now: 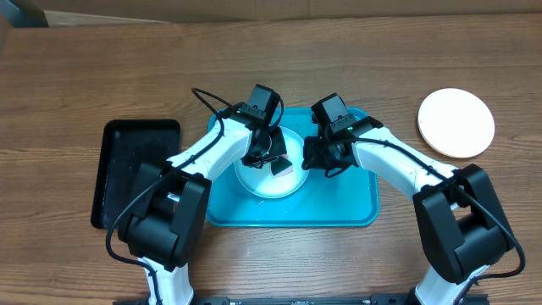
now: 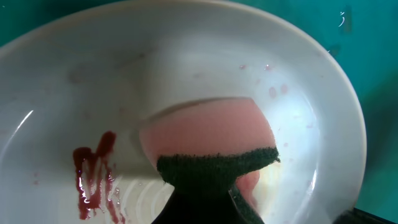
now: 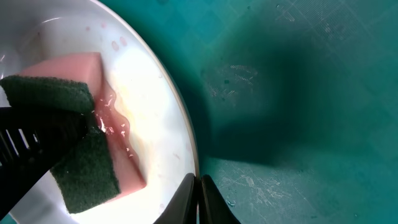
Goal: Clean dirty plates on tray and stack at the side
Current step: 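Scrub the red stain on the light blue plate with the left-held sponge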
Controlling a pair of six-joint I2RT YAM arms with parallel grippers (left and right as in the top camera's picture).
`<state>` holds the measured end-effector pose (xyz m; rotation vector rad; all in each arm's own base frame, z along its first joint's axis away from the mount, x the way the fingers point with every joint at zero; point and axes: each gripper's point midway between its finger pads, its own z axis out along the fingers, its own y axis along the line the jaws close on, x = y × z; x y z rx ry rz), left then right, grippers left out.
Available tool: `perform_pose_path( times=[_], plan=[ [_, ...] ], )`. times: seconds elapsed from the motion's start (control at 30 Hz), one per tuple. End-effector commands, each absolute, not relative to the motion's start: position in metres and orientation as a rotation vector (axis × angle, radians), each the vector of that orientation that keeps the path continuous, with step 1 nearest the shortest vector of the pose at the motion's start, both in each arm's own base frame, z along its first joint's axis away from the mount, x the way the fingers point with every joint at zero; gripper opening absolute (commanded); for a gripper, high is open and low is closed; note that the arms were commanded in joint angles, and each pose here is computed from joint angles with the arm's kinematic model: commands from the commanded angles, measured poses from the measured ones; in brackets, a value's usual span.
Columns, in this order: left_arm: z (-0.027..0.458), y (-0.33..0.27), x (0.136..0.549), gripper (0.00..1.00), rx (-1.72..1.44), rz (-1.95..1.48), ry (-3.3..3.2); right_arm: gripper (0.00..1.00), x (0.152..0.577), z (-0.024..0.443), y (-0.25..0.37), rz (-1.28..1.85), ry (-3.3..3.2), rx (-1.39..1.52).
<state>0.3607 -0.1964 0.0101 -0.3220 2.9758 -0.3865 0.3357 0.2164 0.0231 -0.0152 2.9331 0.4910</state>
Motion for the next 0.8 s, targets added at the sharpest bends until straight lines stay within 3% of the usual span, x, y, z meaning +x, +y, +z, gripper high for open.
perform_pose_path(
  times=[0.0,0.23,0.4,0.6,0.77],
  plan=[
    [-0.023,-0.154,0.356,0.04,-0.296,-0.025,3.000,0.04,0.338,0.030,0.219,0.501,2.911,-0.020],
    [0.001,-0.085,0.359,0.04,-0.276,0.554,2.867,0.04,0.339,0.029,0.217,0.479,2.907,-0.016],
    [0.038,-0.067,0.372,0.04,-0.237,0.747,2.784,0.04,0.339,0.029,0.217,0.476,2.907,-0.015],
    [0.076,-0.089,0.392,0.04,-0.240,0.618,2.797,0.04,0.338,0.029,0.216,0.473,2.913,-0.014],
    [0.084,-0.144,0.397,0.04,-0.260,0.171,2.923,0.04,0.338,0.028,0.216,0.473,2.914,-0.014]
  ],
)
